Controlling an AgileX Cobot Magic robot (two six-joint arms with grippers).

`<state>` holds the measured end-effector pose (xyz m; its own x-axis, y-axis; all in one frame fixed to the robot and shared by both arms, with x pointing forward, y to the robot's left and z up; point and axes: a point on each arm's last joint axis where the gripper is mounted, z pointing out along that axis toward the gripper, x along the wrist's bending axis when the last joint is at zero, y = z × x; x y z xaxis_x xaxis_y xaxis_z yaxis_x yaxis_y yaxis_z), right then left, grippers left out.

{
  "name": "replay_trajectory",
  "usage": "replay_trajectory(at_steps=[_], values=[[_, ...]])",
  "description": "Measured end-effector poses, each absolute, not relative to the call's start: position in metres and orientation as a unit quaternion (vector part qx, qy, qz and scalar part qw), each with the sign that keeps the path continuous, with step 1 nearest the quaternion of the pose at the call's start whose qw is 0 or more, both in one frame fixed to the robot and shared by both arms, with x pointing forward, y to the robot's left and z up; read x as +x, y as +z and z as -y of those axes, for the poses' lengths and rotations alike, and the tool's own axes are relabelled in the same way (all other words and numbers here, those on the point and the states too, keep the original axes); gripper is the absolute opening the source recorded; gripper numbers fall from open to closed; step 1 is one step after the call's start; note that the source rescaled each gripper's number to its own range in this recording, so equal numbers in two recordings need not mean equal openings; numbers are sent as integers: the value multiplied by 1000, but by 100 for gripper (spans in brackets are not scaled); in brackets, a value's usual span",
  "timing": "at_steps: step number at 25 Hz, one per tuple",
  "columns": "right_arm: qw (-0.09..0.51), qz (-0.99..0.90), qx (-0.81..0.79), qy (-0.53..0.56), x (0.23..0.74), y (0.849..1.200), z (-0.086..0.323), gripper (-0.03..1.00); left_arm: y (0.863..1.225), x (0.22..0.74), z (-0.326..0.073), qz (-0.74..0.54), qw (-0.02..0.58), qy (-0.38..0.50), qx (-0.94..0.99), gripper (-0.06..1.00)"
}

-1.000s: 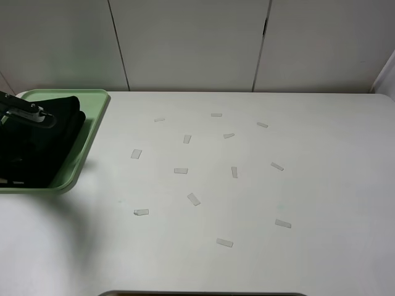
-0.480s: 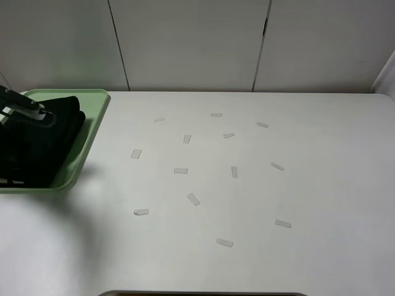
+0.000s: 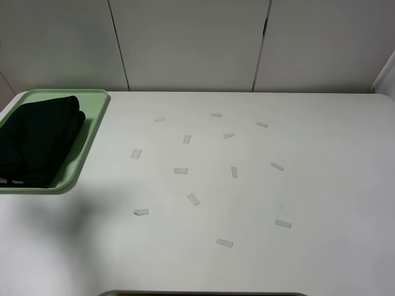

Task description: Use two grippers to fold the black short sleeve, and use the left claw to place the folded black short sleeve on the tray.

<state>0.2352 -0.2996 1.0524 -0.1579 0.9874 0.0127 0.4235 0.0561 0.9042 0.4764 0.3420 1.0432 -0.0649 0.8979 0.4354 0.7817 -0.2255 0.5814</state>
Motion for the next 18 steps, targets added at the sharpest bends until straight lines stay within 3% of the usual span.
replay_trajectory(at_steps=[11,18], values=[[343,-641,551,411,235,1052,300,100,1112,372,-310,-557,259,368,698,100],[343,-641,551,411,235,1052,300,100,1121,289,-306,-563,283,405,662,100]])
